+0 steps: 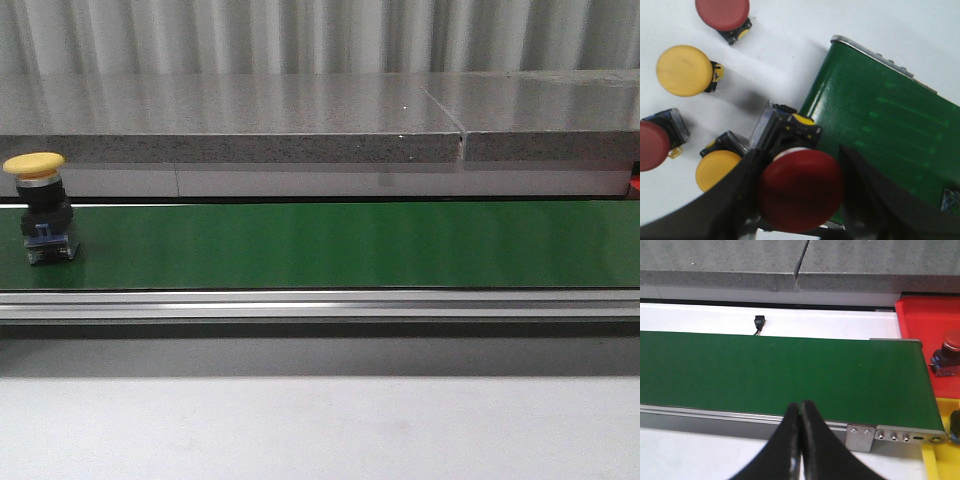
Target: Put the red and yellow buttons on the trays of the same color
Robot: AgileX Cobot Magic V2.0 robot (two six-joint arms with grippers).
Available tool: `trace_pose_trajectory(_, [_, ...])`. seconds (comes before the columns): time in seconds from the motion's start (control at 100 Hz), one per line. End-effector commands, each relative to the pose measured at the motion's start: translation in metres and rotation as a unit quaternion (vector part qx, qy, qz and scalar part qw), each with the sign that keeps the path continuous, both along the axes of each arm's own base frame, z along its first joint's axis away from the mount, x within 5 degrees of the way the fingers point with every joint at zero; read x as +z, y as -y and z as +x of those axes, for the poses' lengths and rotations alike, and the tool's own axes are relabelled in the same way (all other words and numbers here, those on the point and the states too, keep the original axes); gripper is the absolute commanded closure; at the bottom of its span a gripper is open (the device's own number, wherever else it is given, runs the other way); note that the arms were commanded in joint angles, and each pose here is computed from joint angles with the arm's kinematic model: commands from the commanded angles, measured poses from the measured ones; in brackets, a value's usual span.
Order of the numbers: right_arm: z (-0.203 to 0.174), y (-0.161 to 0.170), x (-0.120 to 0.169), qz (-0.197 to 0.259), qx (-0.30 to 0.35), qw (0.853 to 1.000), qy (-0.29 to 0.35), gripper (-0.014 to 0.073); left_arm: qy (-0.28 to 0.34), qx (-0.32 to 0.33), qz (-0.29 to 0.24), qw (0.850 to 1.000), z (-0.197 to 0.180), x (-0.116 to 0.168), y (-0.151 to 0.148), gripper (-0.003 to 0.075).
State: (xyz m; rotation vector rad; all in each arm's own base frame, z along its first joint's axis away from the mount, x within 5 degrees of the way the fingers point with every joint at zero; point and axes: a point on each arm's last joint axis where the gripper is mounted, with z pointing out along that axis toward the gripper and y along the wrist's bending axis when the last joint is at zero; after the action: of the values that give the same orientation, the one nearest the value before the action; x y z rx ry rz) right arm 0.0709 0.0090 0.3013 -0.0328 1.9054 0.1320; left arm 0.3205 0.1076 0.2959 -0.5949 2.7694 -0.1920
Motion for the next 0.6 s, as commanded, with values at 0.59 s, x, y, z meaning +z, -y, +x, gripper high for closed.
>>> trace_pose_trajectory(0.59, [0.002, 0.001, 0.014, -0.004, -0.004, 0.999, 0.045, 0.0701, -0.006, -0.061, -0.010, 0.998, 0.006, -0.001, 0.031, 0.0563])
